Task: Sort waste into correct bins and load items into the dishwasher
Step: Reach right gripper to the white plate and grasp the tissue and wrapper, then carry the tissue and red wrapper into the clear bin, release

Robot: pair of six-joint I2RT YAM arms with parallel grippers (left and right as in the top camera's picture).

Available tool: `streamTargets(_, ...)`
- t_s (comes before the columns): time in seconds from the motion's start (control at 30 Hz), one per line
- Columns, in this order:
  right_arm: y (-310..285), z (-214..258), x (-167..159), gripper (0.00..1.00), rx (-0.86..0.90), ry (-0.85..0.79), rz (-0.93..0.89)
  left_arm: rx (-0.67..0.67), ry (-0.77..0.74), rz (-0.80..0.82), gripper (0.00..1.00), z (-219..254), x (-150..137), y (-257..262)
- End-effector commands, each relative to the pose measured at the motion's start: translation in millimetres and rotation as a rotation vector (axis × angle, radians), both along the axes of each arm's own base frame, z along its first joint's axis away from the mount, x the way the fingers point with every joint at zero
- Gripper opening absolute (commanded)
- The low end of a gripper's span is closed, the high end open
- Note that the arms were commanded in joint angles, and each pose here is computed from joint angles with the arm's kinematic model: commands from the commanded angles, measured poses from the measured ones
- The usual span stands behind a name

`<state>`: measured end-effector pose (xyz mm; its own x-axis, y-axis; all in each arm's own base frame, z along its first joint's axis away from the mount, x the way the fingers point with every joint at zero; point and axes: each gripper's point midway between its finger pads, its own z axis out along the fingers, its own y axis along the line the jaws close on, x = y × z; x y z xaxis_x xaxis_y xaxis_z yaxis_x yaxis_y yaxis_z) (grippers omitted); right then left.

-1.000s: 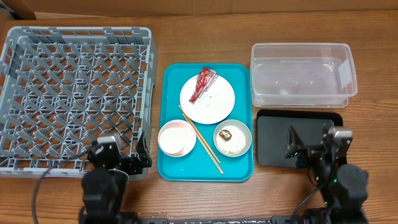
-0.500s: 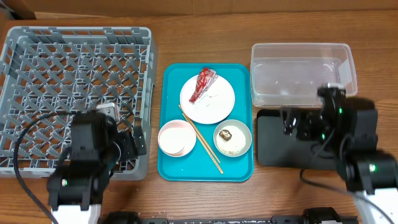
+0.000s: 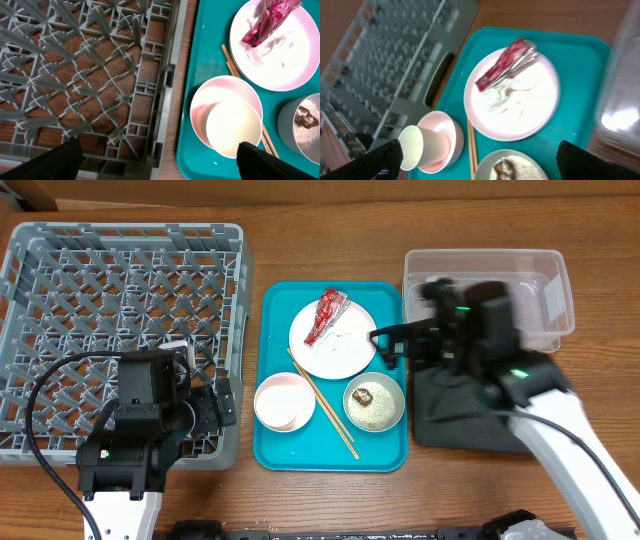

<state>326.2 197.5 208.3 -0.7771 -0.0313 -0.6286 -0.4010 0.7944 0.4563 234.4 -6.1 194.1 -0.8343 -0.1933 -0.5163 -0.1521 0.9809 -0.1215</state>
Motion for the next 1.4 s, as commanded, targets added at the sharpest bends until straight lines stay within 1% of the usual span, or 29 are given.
streamTargets(0.0,25.8,-0.7,16.8,1.00,-0.091,-0.036,-0.028,-0.004,-0.041,0.001,1.00,13.1,5.0,-1.1)
streamTargets(0.1,44.8,-28.9,28.2,0.99,-0.153,0.006,-0.071,-0.004,-0.044,0.000,1.00,13.6,5.7,-1.3)
streamTargets(0.23,62.8,-71.4,35.4,0.99,-0.194,0.067,-0.102,-0.004,-0.044,0.000,1.00,13.6,5.6,-1.3)
streamTargets(0.4,84.6,-120.2,42.4,0.86,-0.203,0.127,-0.109,-0.005,-0.043,0.000,1.00,13.5,5.5,-1.3)
streamTargets(0.53,84.2,-147.3,53.2,0.84,-0.223,0.145,-0.199,-0.005,-0.043,0.000,1.00,13.4,5.4,-1.4)
streamTargets(0.6,79.4,-159.4,57.2,0.80,-0.242,0.156,-0.244,-0.005,-0.042,0.000,1.00,13.3,5.2,-1.4)
streamTargets(0.7,78.9,-175.0,58.2,0.73,-0.249,0.180,-0.264,-0.006,-0.038,-0.001,1.00,12.7,4.4,-1.6)
streamTargets(0.8,79.9,-182.8,59.6,0.51,-0.253,0.184,-0.264,-0.008,-0.038,-0.002,1.00,12.7,4.3,-1.9)
streamTargets(0.83,80.4,-182.3,60.4,0.41,-0.250,0.180,-0.264,-0.008,-0.038,-0.002,1.00,12.7,4.3,-1.9)
streamTargets(0.93,81.4,-179.1,61.6,0.18,-0.243,0.173,-0.264,-0.007,-0.036,-0.002,1.00,12.6,4.1,-1.9)
streamTargets(1.0,80.5,-172.5,61.0,0.07,-0.240,0.170,-0.265,-0.008,-0.035,-0.002,1.00,12.4,3.9,-1.9)
streamTargets(1.03,75.9,-160.9,62.9,0.04,-0.237,0.163,-0.276,-0.007,-0.036,-0.002,1.00,12.5,4.0,-1.9)
streamTargets(1.13,57.3,-122.6,74.6,0.04,-0.231,0.115,-0.339,-0.007,-0.036,-0.002,1.00,12.5,4.0,-1.9)
streamTargets(1.2,37.9,-84.5,83.3,0.04,-0.218,0.065,-0.391,-0.007,-0.036,-0.002,1.00,12.5,4.0,-1.9)
streamTargets(1.3,9.6,-40.1,88.2,0.04,-0.214,0.000,-0.426,-0.007,-0.036,-0.002,1.00,12.5,4.0,-1.9)
streamTargets(1.37,-12.4,-21.4,88.5,0.04,-0.210,-0.019,-0.471,-0.007,-0.037,-0.002,1.00,12.6,4.2,-1.8)
